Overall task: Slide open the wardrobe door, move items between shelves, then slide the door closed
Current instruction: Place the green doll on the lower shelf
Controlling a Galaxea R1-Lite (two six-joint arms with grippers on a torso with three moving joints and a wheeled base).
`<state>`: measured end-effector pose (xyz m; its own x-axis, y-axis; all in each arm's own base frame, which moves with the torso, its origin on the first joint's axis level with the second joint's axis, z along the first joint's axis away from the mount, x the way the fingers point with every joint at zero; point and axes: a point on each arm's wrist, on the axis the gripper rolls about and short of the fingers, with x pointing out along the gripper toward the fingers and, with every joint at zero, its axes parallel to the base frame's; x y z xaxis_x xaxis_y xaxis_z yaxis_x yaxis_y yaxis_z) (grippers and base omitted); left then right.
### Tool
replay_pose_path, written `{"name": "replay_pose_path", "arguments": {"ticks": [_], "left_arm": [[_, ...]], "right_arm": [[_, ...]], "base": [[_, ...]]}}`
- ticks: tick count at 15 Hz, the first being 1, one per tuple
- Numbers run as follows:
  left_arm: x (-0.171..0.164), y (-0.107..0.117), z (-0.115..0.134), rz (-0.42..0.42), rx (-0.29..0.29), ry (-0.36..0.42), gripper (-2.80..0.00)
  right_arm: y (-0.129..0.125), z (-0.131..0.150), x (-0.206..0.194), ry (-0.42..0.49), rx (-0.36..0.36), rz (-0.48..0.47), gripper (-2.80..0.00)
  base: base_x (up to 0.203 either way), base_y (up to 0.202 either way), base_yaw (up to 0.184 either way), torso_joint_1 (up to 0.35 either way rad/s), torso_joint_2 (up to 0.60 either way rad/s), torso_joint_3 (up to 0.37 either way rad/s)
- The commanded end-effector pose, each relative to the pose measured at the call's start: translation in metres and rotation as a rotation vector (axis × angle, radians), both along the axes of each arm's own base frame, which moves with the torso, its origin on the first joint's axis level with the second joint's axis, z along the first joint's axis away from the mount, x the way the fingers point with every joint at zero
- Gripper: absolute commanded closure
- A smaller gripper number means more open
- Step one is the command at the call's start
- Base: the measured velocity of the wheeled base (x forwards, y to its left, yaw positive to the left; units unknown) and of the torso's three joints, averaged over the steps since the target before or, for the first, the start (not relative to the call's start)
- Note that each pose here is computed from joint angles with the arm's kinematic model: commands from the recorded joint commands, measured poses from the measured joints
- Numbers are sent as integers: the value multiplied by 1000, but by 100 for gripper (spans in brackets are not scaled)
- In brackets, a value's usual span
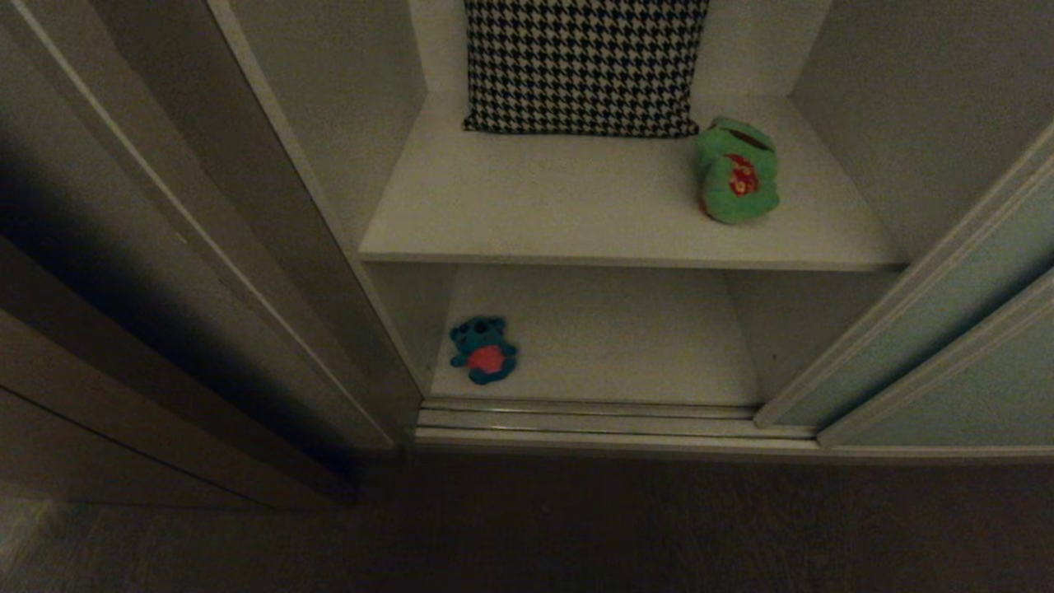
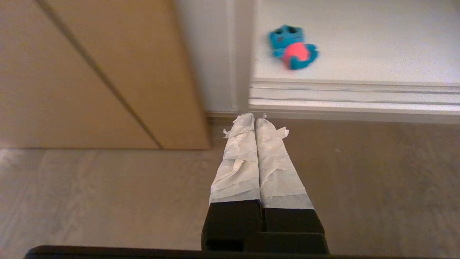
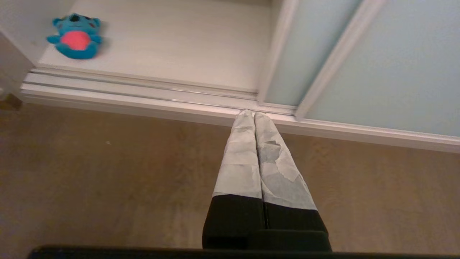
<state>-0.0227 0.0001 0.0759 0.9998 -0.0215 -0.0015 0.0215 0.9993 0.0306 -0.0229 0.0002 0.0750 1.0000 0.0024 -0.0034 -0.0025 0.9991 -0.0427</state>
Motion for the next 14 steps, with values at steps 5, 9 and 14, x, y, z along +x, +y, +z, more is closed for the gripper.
{"name": "replay_pose_path", "arguments": {"ticks": [5,9,14], "left_arm": [[0,0,0,0,0,2,0],[0,0,0,0,-1,2,0],[0,0,0,2,-6,3,0]], "right_arm": [[0,0,0,1,0,1,0],[0,0,0,1,0,1,0],[0,0,0,1,0,1,0]], "base": [[0,194,-2,3,2,-1],[0,196,-2,2,4,2],[0,118,-1,1,2,2]]}}
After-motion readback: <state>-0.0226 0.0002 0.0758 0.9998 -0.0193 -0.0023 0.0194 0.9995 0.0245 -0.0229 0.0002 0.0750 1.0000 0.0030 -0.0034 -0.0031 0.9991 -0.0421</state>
